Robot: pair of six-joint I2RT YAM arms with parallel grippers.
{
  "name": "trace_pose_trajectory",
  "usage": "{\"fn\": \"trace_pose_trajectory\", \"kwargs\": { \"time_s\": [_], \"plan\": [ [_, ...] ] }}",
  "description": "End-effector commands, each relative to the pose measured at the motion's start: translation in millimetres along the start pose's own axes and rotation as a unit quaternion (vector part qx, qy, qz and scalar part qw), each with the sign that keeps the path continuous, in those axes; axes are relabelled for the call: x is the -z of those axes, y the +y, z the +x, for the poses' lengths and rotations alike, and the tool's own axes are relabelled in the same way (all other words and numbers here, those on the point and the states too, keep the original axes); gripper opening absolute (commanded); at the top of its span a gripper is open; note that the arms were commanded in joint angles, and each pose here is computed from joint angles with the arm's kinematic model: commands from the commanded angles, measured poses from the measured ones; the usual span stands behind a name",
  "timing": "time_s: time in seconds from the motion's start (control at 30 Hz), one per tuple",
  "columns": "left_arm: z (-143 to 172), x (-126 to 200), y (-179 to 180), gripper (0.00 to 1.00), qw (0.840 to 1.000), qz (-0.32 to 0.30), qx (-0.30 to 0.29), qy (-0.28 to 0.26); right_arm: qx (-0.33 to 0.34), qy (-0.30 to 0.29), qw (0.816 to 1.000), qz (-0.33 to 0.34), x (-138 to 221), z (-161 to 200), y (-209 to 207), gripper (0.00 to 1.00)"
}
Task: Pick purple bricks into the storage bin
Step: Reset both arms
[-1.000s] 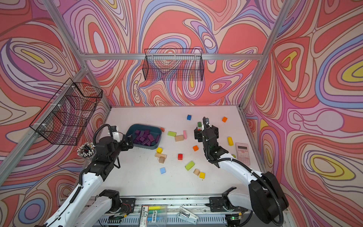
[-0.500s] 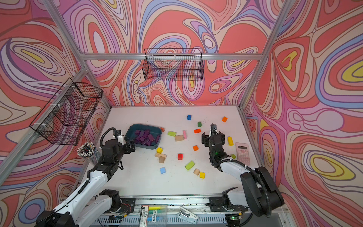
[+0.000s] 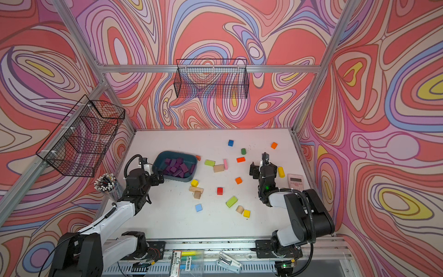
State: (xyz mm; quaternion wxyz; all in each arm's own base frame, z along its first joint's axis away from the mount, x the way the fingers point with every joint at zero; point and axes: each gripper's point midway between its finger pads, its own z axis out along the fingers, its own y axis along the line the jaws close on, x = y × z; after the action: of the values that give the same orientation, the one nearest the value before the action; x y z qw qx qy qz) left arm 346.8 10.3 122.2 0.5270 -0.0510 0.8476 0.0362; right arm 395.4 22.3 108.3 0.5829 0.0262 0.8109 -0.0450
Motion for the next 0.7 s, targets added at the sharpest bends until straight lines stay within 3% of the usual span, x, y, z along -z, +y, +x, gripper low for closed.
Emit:
{"fn": "trace_pose_trajectory", "kwargs": {
  "time_s": [0.0, 0.27, 0.67],
  "plan": [
    [-7, -8, -4, 1.00, 1.000, 0.013, -0.001, -0.026, -0.016, -0.019, 1.000, -0.013, -5, -12, 1, 0.98],
    [-1, -27, -12, 1.00, 0.999, 0.032, 0.004, -0.032, -0.026, -0.014, 0.999, -0.017, -7, -11, -3, 0.97],
    [-2, -48, -13, 1.00, 0.998, 0.023, -0.030, -0.042, -0.047, -0.032, 0.998, 0.016, -16, -15, -45, 0.97]
  ]
}}
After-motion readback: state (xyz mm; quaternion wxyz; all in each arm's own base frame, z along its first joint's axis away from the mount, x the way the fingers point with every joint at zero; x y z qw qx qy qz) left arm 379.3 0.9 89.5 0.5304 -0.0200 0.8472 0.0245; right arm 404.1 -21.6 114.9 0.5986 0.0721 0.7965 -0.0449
